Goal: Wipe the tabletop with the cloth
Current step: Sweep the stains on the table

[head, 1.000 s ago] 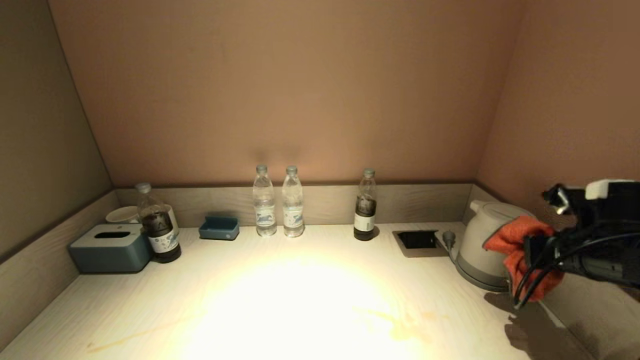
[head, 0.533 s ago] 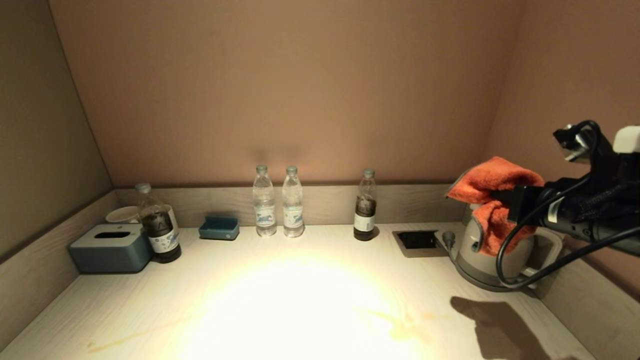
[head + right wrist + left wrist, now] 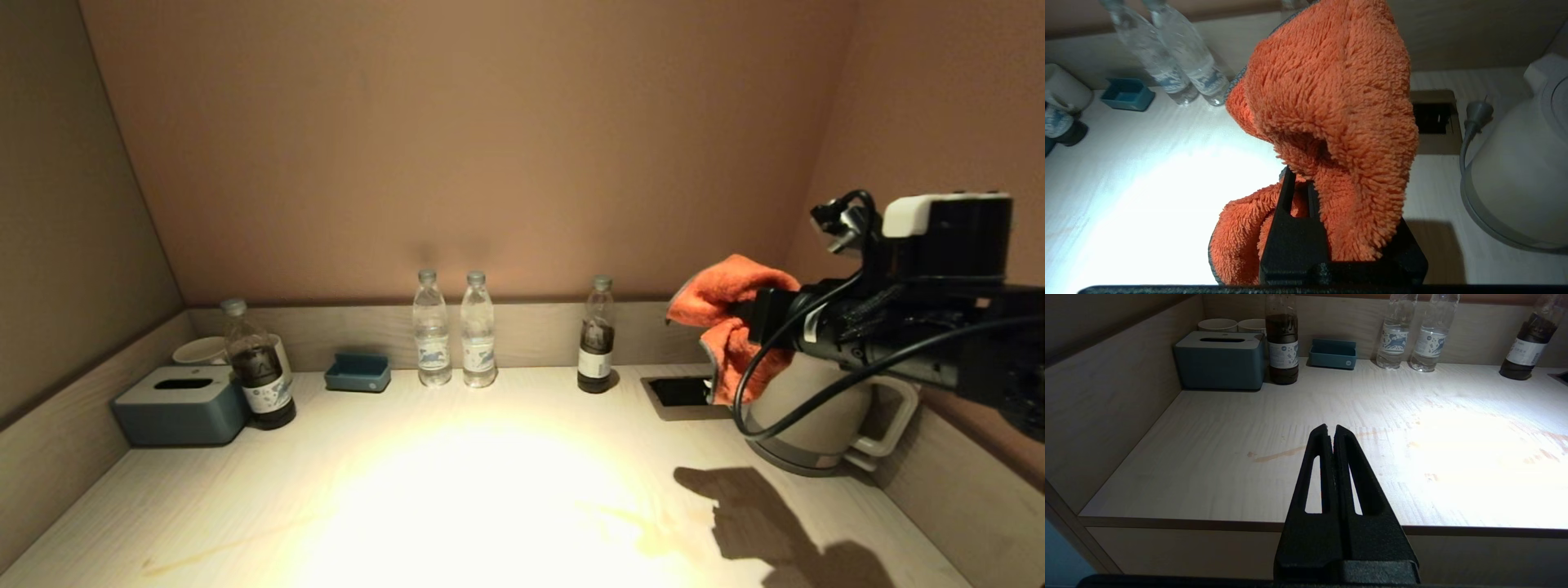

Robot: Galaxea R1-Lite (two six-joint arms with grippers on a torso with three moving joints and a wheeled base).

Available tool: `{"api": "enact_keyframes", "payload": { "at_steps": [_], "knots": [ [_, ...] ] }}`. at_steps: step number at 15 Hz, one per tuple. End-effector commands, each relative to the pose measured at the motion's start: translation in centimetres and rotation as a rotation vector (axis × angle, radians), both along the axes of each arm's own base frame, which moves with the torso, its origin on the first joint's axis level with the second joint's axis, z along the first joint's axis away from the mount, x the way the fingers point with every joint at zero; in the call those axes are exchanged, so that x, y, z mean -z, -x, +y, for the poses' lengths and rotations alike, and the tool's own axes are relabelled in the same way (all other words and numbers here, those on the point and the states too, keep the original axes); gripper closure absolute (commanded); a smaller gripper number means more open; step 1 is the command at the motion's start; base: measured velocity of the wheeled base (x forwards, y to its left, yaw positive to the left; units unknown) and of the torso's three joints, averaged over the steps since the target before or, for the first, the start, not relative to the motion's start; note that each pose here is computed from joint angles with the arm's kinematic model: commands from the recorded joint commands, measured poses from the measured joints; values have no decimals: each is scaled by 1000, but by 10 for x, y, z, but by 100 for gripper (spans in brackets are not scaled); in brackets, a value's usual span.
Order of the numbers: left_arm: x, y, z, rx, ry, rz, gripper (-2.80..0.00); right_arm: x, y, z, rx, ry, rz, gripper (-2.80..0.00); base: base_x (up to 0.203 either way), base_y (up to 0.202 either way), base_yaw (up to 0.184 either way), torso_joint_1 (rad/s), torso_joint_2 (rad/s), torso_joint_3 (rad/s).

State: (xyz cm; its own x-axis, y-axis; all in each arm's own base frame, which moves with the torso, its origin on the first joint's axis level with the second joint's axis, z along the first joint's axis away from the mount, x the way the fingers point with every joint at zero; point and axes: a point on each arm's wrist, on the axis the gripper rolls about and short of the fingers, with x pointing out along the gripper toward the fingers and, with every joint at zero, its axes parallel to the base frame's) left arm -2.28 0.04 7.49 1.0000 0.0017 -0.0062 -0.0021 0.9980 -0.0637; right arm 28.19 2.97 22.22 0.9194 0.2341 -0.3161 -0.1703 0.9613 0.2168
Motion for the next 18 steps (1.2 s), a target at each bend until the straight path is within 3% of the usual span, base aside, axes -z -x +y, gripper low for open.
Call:
{"api": "enact_keyframes", "payload": {
  "at_steps": [1,4,6,9,11,18],
  "knots": [
    [0,0,0,0,1,0,0,39,-20,-3,196,76,125,0,0,0,0,0,0,0],
    [0,0,0,0,1,0,0,47,-19,-4,212,81,153,0,0,0,0,0,0,0],
    [0,0,0,0,1,0,0,61,-16,-12,273,79,211,0,0,0,0,0,0,0],
    [0,0,0,0,1,0,0,50,-25,-14,378,148,181,0,0,0,0,0,0,0],
    [0,0,0,0,1,0,0,38,-25,-15,402,208,217,0,0,0,0,0,0,0],
    [0,0,0,0,1,0,0,32,-23,-9,371,293,562,0,0,0,0,0,0,0]
  ]
}}
